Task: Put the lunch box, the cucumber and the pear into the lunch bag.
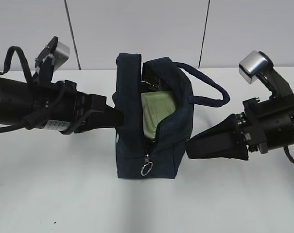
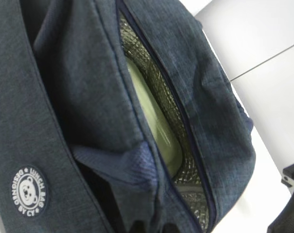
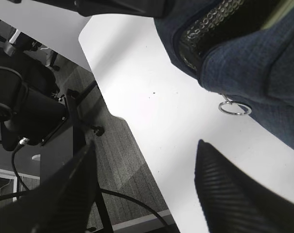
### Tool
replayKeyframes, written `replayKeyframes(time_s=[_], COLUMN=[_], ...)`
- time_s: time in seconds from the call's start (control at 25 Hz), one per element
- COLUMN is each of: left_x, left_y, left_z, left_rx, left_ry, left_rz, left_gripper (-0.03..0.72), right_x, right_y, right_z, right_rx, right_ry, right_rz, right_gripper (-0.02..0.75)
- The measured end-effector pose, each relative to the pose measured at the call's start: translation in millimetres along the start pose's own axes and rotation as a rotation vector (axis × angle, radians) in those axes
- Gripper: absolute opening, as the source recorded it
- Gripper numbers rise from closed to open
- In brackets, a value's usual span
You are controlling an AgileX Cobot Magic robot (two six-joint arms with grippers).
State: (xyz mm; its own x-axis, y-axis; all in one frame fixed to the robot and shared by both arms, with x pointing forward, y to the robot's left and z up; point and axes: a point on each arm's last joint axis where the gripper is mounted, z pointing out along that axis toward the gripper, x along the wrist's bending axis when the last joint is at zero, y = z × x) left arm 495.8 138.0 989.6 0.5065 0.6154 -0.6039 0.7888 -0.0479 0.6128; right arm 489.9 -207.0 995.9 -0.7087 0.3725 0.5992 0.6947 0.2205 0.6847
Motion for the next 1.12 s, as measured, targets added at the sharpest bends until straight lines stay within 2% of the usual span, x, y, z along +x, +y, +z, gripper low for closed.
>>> replayKeyframes(time_s=[0.24, 0.32, 0.6, 0.76, 0.96, 1.12], left_x=[-1.5, -1.3, -2.7, -12.6, -19.3, -22.4], left_y=[-2, -3, -1, -3, -9, -4], left_z=[0, 0, 0, 6, 16, 18], left_rx=[0.020, 0.030, 0.012, 0.002, 0.003, -0.015], left_ry=[-0.017, -0.016, -0.028, -0.055, 0.033, 0.061], left_rz=[0.029, 0.043, 0.071, 0.117, 0.174, 0.195], left_gripper=[0.255, 0.288, 0.310, 0.312, 0.313, 0.313], right_x=[0, 0, -5, -7, -9, -9], right_y=[0, 0, 0, 0, 0, 0], right_z=[0, 0, 0, 1, 1, 1], right_rx=[0.000, 0.000, -0.003, -0.005, -0.003, -0.003], right_ry=[0.002, 0.002, -0.055, -0.073, -0.072, -0.072], right_rz=[0.000, 0.000, -0.027, -0.025, -0.020, -0.020], right_gripper=[0.491, 0.491, 0.491, 0.491, 0.491, 0.491])
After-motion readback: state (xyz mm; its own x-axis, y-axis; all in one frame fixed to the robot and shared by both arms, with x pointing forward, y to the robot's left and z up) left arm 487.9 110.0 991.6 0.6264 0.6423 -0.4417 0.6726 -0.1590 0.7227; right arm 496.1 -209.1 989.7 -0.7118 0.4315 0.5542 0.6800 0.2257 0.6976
